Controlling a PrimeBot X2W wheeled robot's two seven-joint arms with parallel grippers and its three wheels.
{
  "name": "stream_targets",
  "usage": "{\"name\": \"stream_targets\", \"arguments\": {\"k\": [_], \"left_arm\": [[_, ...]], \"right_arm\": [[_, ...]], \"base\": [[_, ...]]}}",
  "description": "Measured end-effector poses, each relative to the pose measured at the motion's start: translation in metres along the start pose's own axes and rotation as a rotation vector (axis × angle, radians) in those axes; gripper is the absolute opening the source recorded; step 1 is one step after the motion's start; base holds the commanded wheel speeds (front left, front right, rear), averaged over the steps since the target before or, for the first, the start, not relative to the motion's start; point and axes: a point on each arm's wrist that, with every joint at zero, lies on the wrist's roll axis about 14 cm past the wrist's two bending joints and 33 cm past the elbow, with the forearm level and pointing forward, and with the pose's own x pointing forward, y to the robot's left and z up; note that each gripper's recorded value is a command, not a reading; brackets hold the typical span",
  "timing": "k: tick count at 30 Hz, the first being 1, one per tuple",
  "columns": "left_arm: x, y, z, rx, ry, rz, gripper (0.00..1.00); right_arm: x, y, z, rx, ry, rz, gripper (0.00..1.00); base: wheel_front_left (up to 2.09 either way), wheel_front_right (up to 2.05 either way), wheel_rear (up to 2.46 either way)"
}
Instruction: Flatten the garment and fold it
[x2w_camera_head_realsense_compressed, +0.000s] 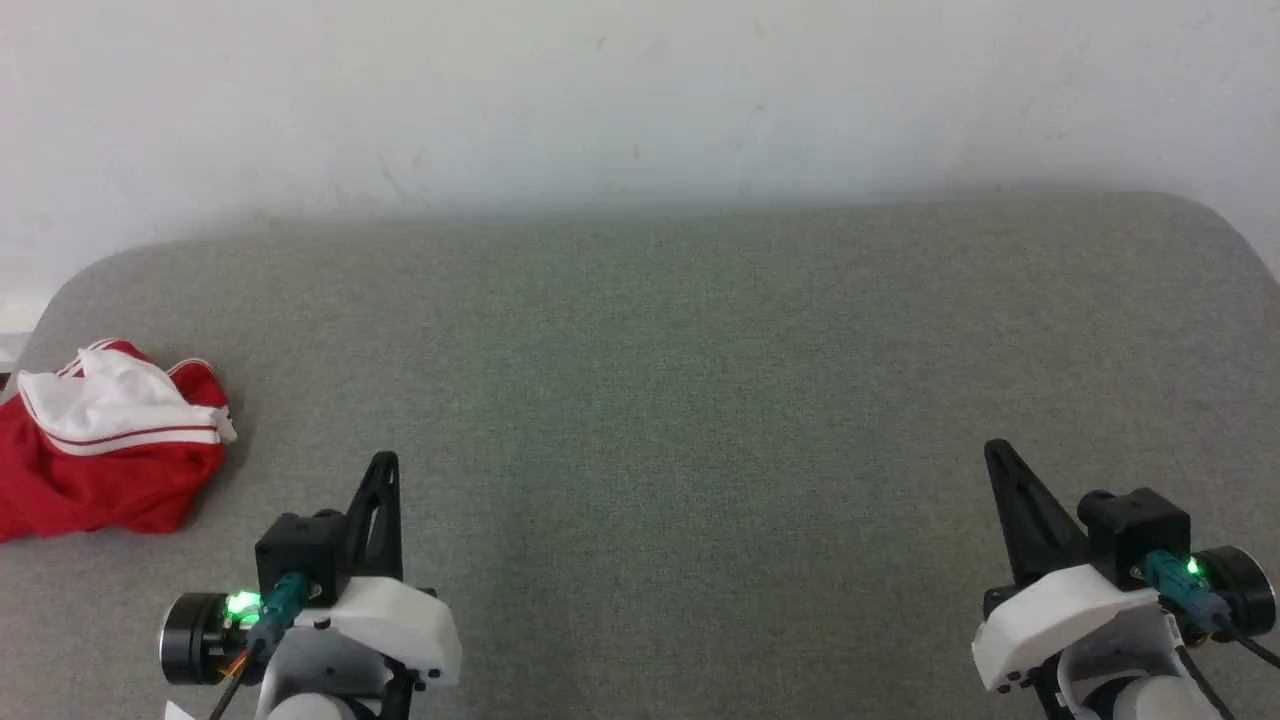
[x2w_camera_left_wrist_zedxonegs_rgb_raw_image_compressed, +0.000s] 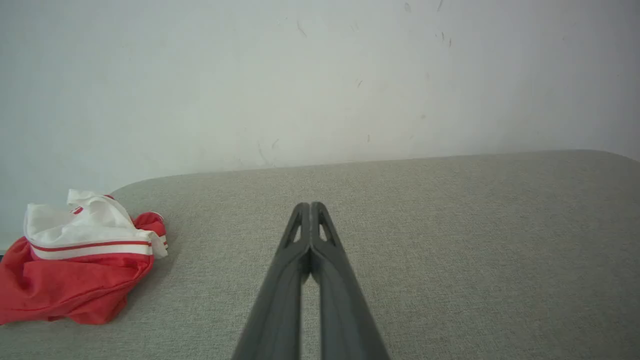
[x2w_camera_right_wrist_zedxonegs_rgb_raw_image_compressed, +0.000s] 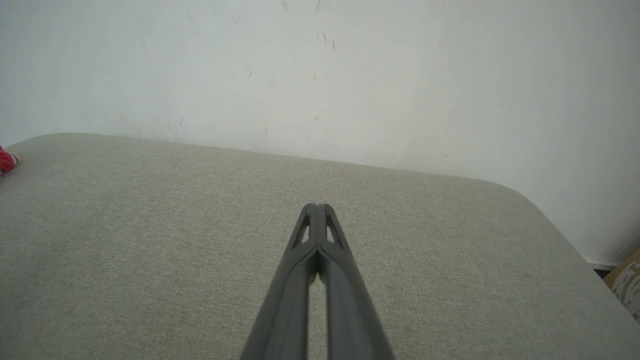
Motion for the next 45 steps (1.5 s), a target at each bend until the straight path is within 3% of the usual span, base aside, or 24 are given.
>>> {"name": "stream_targets", "arguments": {"k": [20, 21, 45], "left_arm": [[0.0, 0.0, 0.0, 0.0, 0.0, 0.0, 0.0], [0.0, 0.0, 0.0, 0.0, 0.0, 0.0, 1.0], [-0.01, 0.014, 0.001, -0.003, -0.021, 0.058, 1.0]], "right_arm": [[0.0, 0.0, 0.0, 0.0, 0.0, 0.0, 0.0], [0.0, 0.0, 0.0, 0.0, 0.0, 0.0, 1.0], [0.008, 0.013, 0.006, -0.001, -0.025, 0.042, 1.0]], "base": [[0.0, 0.0, 0.0], [0.0, 0.0, 0.0], [0.0, 0.0, 0.0]]}}
